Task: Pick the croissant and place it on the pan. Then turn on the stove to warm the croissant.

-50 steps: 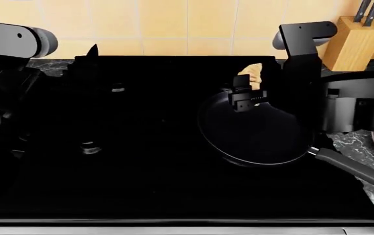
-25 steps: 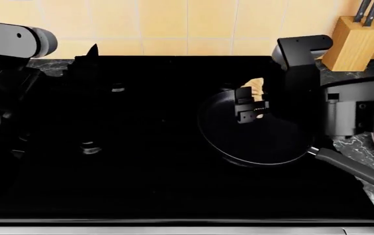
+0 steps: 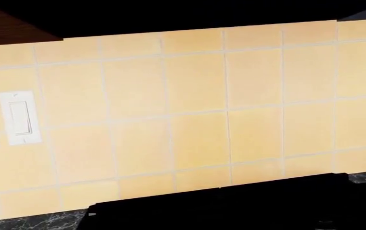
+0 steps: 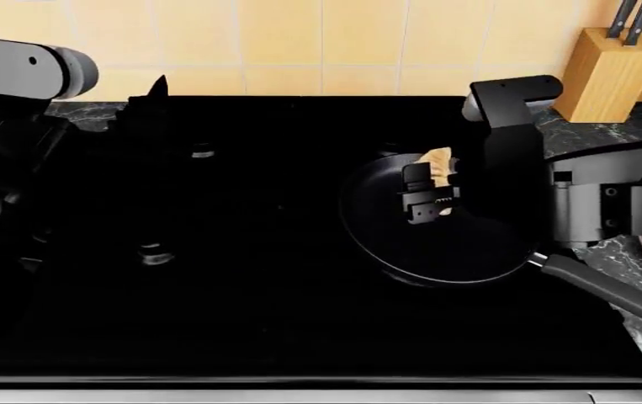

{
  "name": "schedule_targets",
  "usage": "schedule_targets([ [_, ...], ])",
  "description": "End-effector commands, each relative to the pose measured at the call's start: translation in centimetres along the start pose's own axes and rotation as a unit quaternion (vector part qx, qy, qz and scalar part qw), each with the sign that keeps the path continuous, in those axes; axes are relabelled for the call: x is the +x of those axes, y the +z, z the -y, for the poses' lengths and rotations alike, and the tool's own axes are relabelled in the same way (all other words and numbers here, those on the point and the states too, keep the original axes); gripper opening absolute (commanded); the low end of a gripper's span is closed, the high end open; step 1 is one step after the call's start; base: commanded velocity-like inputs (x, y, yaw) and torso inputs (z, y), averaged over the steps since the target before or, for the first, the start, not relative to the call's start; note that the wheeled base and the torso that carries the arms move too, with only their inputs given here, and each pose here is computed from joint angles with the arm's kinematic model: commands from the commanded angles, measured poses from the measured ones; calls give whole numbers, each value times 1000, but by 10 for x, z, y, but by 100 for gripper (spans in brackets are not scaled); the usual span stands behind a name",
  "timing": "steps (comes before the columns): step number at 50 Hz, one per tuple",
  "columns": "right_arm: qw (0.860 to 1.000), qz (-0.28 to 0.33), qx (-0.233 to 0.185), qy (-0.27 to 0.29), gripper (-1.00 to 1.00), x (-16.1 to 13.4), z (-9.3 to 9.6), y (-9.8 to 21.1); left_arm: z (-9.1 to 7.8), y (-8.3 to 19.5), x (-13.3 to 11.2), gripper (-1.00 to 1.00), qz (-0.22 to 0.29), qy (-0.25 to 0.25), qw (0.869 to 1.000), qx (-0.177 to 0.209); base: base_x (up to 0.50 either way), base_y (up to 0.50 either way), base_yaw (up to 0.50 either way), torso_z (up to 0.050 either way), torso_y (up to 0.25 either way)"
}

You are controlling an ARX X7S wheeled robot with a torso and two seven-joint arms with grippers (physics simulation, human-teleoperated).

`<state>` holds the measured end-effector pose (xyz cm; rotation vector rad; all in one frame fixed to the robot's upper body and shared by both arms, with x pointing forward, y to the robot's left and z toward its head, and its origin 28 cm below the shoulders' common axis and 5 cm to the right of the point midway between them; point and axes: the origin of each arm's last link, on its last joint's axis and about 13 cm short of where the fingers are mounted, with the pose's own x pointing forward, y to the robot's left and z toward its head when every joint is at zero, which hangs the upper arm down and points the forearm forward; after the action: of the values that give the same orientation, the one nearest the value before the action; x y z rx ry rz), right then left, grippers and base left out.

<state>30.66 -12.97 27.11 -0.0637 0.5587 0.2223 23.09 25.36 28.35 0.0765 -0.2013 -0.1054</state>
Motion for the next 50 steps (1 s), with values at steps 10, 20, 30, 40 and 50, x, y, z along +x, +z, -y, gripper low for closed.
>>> schedule_targets([
  [10, 1000, -12, -4, -3, -100, 5, 1, -8, 0, 0, 0, 100, 1, 0, 1000, 1, 0, 0, 0, 0, 0],
  [20, 1000, -10, -7, -5, -100, 3, 2, -7, 0, 0, 0, 100, 3, -1, 1000, 1, 0, 0, 0, 0, 0],
  [30, 1000, -6, -9, -7, -100, 3, 2, -6, 0, 0, 0, 100, 4, 0, 1000, 2, 0, 0, 0, 0, 0],
  [40, 1000, 5, -22, -6, 100, 1, 1, -4, 0, 0, 0, 100, 3, 0, 1000, 4, 0, 0, 0, 0, 0],
  [50, 993, 112, -32, -15, 100, -36, -3, 11, 0, 0, 0, 100, 7, -3, 1000, 7, 0, 0, 0, 0, 0],
])
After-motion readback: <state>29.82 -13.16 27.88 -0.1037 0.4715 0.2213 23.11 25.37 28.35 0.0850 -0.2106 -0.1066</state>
